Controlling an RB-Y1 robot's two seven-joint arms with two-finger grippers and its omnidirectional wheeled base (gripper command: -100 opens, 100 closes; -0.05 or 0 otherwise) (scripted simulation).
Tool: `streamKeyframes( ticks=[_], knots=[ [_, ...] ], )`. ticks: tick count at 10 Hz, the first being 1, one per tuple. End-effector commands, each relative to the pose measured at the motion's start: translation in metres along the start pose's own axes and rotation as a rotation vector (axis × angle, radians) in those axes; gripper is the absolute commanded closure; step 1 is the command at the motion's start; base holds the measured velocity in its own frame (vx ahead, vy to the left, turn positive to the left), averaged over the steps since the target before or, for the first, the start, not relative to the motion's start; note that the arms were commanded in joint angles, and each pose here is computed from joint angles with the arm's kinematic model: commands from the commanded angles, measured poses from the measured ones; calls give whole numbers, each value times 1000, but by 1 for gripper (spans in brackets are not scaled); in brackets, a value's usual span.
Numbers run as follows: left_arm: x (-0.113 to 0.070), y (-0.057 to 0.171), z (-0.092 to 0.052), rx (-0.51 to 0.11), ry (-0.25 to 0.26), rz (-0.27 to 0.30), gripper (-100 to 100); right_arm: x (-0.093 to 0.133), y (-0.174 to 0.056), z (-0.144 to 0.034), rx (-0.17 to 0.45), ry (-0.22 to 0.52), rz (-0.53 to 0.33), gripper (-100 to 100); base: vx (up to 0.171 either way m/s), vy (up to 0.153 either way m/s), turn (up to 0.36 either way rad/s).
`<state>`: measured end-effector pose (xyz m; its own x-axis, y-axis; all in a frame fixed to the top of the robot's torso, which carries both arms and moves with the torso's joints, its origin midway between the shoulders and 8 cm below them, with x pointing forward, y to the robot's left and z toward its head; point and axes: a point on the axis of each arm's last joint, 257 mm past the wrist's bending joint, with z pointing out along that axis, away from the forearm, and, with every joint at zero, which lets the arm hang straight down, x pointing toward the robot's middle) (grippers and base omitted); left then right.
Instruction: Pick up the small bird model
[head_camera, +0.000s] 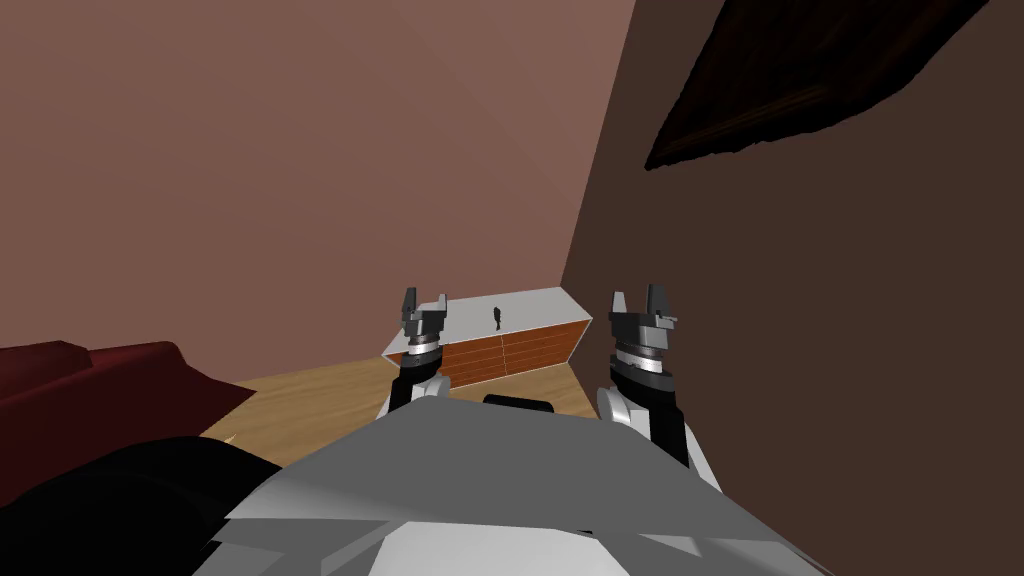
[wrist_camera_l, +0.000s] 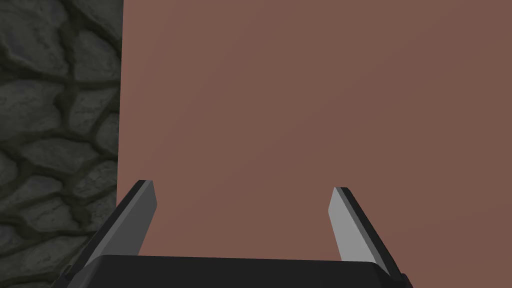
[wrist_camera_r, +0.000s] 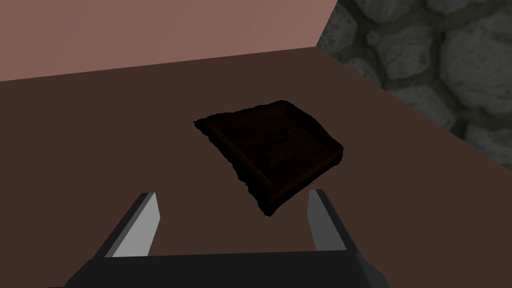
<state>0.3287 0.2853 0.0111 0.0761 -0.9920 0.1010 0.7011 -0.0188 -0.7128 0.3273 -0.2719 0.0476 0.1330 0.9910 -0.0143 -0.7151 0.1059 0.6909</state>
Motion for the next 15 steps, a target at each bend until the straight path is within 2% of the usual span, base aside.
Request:
streamKeyframes(
  ticks=[1, 4, 7, 8, 10, 11, 13, 14, 15],
  knots=[
    [3, 5, -1, -17, 29, -4, -100, 0, 0, 0, 0, 0, 0, 0, 0, 16, -71],
    [8, 23, -3, -72, 95, -30, -100, 0, 0, 0, 0, 0, 0, 0, 0, 45, -147],
    [9, 49, -7, -151, 151, -79, -100, 0, 0, 0, 0, 0, 0, 0, -7, 78, -205],
    [10, 49, -7, -153, 161, -75, -100, 0, 0, 0, 0, 0, 0, 0, -12, 61, -81],
    [9, 68, -11, -216, 195, -114, -100, 0, 0, 0, 0, 0, 0, 0, -18, 62, -227],
    [9, 68, -11, -218, 203, -111, -100, 0, 0, 0, 0, 0, 0, 0, -16, 66, -76],
    [5, 89, -16, -290, 231, -152, -100, 0, 0, 0, 0, 0, 0, 0, -20, 70, -227],
    [6, 89, -16, -292, 240, -147, -100, 0, 0, 0, 0, 0, 0, 0, -28, 70, -137],
    [3, 100, -18, -332, 256, -164, -100, 0, 0, 0, 0, 0, 0, 0, -20, 69, -223]
  ],
)
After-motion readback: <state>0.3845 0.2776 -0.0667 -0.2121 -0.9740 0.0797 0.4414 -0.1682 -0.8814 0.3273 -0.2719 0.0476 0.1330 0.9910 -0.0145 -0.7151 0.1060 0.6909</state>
